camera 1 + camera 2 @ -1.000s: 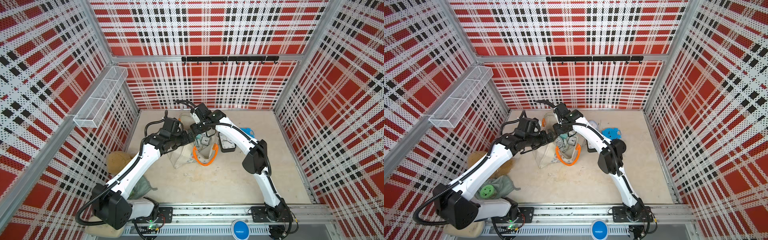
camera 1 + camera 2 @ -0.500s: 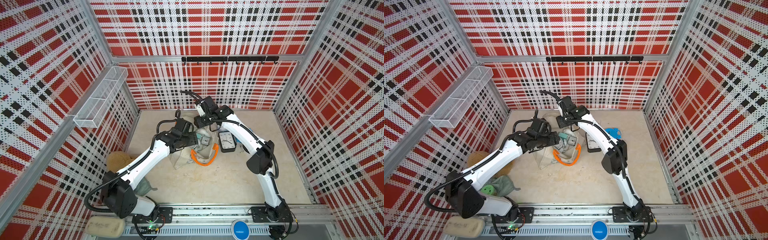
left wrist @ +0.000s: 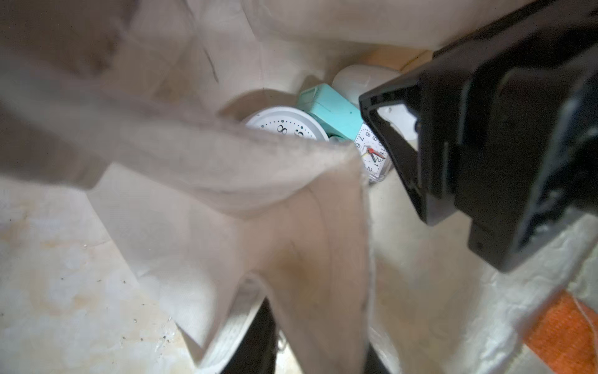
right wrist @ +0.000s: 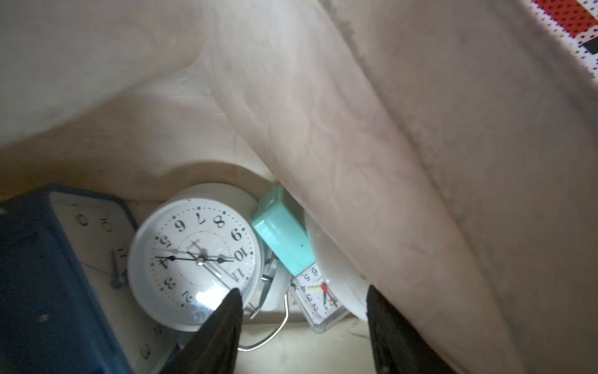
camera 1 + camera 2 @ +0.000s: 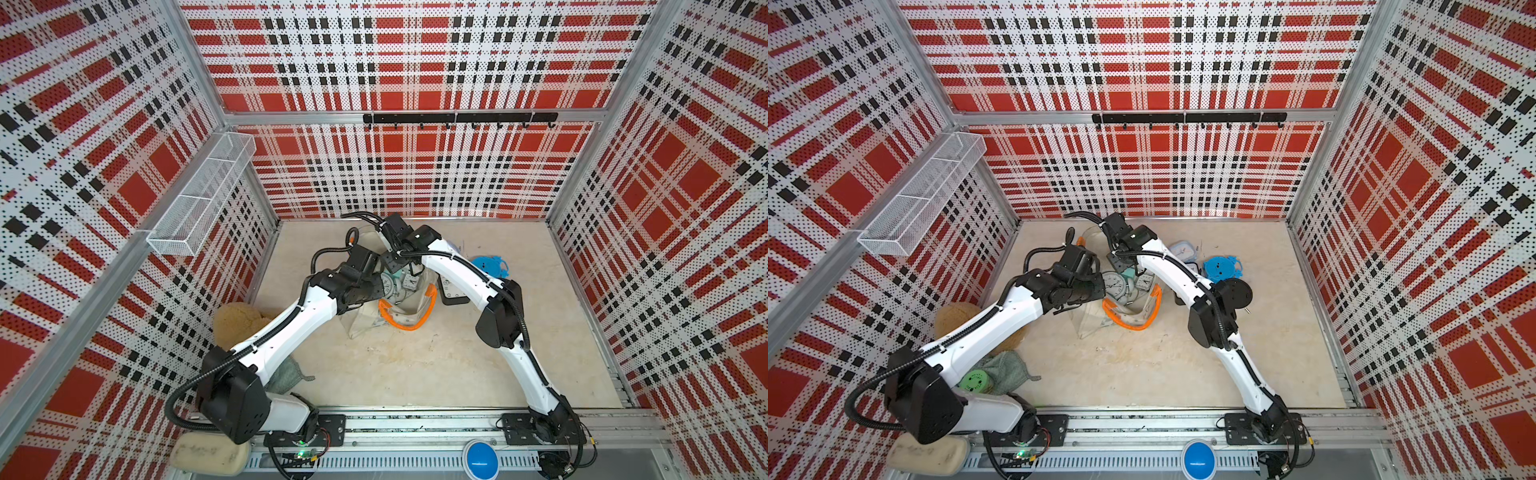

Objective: Take the alarm clock out of the canvas bag
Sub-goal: Pick up the alarm from the canvas bag, then place the alarm at the center of the board.

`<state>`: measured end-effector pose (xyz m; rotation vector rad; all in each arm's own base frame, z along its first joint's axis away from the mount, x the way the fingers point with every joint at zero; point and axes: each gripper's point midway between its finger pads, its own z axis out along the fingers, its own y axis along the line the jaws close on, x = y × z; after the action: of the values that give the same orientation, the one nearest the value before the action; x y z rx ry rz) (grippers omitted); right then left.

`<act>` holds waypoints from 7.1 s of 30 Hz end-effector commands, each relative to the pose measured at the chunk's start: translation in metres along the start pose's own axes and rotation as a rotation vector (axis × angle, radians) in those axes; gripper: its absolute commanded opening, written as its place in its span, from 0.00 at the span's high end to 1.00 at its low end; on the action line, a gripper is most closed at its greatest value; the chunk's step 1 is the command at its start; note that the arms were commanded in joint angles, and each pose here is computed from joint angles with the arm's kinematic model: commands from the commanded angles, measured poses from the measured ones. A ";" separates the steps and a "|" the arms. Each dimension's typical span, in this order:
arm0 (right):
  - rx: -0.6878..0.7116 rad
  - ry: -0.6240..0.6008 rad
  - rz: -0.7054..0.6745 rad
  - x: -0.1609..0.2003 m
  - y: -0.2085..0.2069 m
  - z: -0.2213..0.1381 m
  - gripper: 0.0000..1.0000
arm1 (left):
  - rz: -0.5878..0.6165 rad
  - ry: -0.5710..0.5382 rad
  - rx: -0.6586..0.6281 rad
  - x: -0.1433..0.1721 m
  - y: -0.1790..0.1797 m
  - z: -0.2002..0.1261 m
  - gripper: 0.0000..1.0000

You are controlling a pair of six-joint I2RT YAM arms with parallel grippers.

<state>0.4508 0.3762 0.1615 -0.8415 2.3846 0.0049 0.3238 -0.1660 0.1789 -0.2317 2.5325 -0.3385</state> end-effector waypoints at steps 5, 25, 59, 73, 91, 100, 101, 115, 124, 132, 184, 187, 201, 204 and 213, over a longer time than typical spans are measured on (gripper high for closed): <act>0.090 0.021 -0.035 0.004 -0.024 0.023 0.32 | -0.008 -0.016 0.024 0.004 0.000 -0.008 0.70; 0.180 0.082 0.090 0.023 -0.052 0.060 0.20 | 0.004 0.015 0.057 0.016 -0.005 -0.001 0.69; 0.217 0.144 0.134 0.046 -0.060 0.080 0.53 | -0.012 0.027 0.080 0.014 -0.010 0.003 0.66; 0.077 -0.023 0.157 -0.005 -0.048 0.015 0.61 | -0.023 -0.009 0.071 0.006 -0.005 -0.008 0.66; -0.307 -0.307 0.133 -0.065 0.006 -0.128 0.61 | -0.147 -0.101 -0.018 -0.003 0.074 -0.043 0.71; -0.392 -0.288 0.163 -0.060 0.023 -0.143 0.57 | -0.114 -0.116 -0.013 -0.006 0.075 -0.060 0.71; -0.402 -0.262 0.169 -0.055 0.028 -0.136 0.54 | -0.119 -0.112 -0.014 -0.003 0.077 -0.059 0.71; -0.219 0.118 0.207 0.044 0.057 -0.033 0.20 | -0.111 0.054 -0.023 0.070 0.063 -0.024 0.84; -0.184 0.185 0.185 0.064 0.055 -0.025 0.07 | -0.160 0.085 -0.011 0.088 0.065 -0.012 0.84; -0.155 0.297 0.204 0.095 0.059 -0.018 0.00 | -0.161 0.067 0.004 0.083 0.062 -0.013 0.84; -0.142 0.242 0.251 0.093 0.076 -0.014 0.62 | -0.165 0.024 0.015 0.069 0.066 -0.023 0.81; -0.142 0.242 0.247 0.092 0.076 -0.016 0.67 | -0.165 0.018 0.014 0.068 0.067 -0.024 0.81; -0.400 0.023 0.261 0.024 0.085 -0.115 0.69 | -0.105 -0.039 -0.002 0.050 0.066 -0.042 0.78; -0.480 -0.024 0.294 0.012 0.083 -0.140 0.69 | -0.084 -0.064 -0.002 0.043 0.065 -0.051 0.74; -0.705 -0.138 0.468 -0.014 0.045 -0.194 0.68 | 0.023 -0.176 0.061 0.011 0.047 -0.093 0.52</act>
<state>0.3236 0.3844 0.2934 -0.5715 2.4626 0.9299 0.2575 -0.1100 0.2075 -0.2752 2.4120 -0.3927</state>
